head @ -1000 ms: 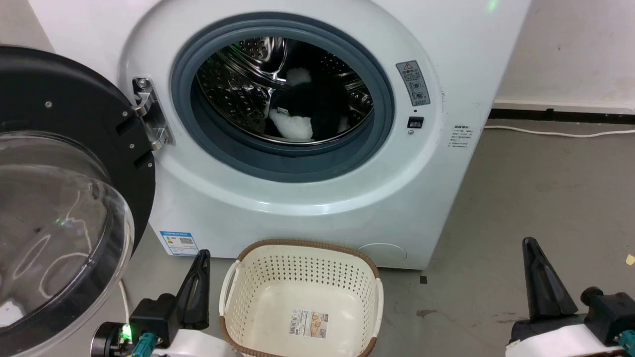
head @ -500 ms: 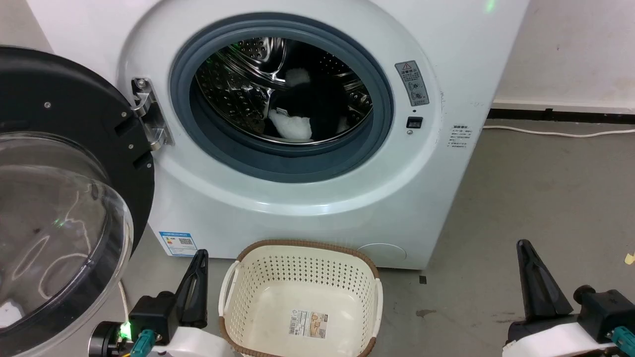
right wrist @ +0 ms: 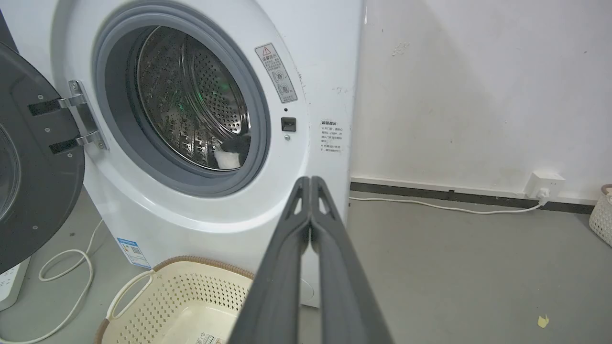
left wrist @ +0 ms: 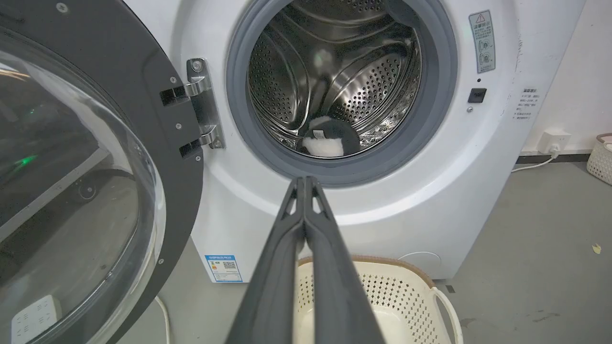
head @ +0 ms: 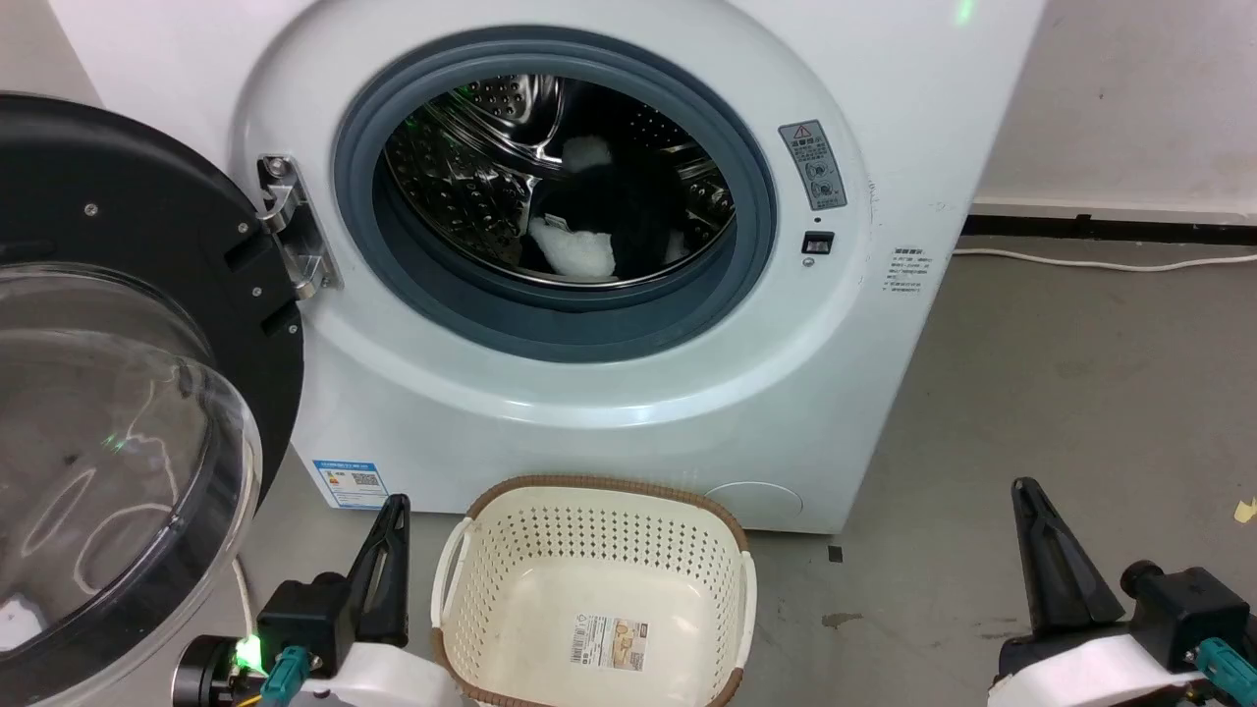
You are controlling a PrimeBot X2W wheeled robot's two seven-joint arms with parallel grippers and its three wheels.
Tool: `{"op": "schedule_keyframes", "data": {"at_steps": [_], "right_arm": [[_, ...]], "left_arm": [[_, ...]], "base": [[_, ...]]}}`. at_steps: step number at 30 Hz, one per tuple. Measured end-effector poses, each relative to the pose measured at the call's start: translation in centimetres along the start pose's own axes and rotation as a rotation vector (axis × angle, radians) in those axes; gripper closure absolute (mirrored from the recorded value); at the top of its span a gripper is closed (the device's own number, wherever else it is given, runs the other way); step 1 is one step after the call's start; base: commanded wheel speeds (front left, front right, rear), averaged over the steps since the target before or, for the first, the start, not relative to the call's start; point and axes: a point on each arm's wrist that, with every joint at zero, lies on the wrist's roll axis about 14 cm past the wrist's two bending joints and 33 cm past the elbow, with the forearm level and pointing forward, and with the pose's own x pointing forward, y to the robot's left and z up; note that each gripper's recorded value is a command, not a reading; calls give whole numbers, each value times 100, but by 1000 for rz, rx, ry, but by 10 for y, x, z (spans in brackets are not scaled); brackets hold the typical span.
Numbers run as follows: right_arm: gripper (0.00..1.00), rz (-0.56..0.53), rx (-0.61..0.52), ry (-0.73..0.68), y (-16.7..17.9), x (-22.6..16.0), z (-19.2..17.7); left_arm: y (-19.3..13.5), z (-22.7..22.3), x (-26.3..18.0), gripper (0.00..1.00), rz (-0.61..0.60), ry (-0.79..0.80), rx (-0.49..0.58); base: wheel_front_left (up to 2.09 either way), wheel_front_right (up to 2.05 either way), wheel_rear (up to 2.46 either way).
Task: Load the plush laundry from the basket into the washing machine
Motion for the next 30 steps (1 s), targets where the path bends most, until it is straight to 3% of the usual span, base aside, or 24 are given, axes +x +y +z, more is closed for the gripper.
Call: {"op": "schedule_keyframes", "data": {"at_steps": [30], "right_arm": [[100,13,-27,60,4,2,-7]], "left_arm": [[4,-1,2,100,19,40,30]], "base": [[0,0,0]]}}
